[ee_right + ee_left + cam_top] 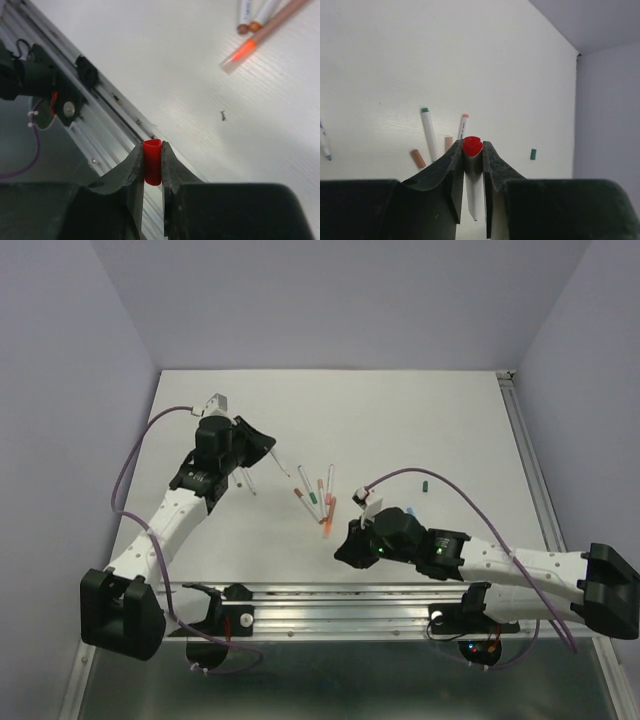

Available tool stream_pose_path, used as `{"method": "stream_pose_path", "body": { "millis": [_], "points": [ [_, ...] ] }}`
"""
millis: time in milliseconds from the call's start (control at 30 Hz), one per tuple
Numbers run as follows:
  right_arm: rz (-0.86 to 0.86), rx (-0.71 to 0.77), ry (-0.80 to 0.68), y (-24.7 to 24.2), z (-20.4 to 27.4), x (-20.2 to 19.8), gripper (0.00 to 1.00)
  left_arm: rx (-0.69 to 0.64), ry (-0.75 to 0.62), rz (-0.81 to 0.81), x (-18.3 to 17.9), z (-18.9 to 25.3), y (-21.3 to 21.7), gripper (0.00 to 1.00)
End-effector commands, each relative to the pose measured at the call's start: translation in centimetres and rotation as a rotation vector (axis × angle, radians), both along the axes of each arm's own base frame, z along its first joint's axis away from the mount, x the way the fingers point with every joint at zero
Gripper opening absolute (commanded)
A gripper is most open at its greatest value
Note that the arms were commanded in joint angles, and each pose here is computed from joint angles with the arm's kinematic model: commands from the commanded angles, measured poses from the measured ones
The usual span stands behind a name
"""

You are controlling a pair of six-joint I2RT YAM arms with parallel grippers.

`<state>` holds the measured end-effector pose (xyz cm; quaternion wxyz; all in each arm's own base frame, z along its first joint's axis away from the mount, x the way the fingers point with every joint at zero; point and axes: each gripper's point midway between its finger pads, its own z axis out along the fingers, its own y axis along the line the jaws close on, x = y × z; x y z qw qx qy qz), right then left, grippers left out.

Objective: Open the pen caps

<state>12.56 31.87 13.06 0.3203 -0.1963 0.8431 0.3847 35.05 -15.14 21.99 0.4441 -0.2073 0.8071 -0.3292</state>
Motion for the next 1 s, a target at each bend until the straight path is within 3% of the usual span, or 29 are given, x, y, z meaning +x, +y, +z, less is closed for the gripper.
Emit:
{"method": "stream_pose_path", "body": {
  "millis": [0, 167, 267, 400, 667, 767, 800, 967],
  "points": [
    [-0.242, -0.129, -0.031, -3.6, -0.4, 4.6, 0.01, 0.172, 0.093, 0.044, 0.6, -2.3, 2.1, 0.00],
    [-0.495, -0.225, -0.014, -9.7, -2.0, 10.2, 0.01, 0.375, 0.368, 0.138, -0.9, -9.8, 5.5, 0.00],
    [-0.654, -0.354, -0.007, -14.8, -3.9, 12.8, 0.01, 0.410, 0.431, 0.158, -0.8, -12.3, 6.2, 0.00],
    [-0.743, -0.462, 0.005, -18.1, -5.5, 14.3, 0.01, 0.437, 0.472, 0.150, 0.4, -14.2, 6.0, 0.00],
    [-0.786, -0.511, 0.041, -20.3, -7.3, 15.1, 0.07, 0.551, 0.592, 0.177, 2.9, -17.4, 6.8, 0.01],
    [-0.784, -0.515, 0.045, -20.5, -7.6, 15.3, 0.08, 0.552, 0.606, 0.170, 2.9, -18.3, 6.7, 0.12],
    [-0.783, -0.514, 0.043, -20.5, -7.6, 15.4, 0.09, 0.549, 0.604, 0.168, 2.9, -18.4, 6.6, 0.21],
    [-0.762, -0.505, 0.054, -20.0, -7.8, 15.4, 0.12, 0.544, 0.595, 0.159, 2.9, -18.1, 6.4, 0.35]
  ]
}}
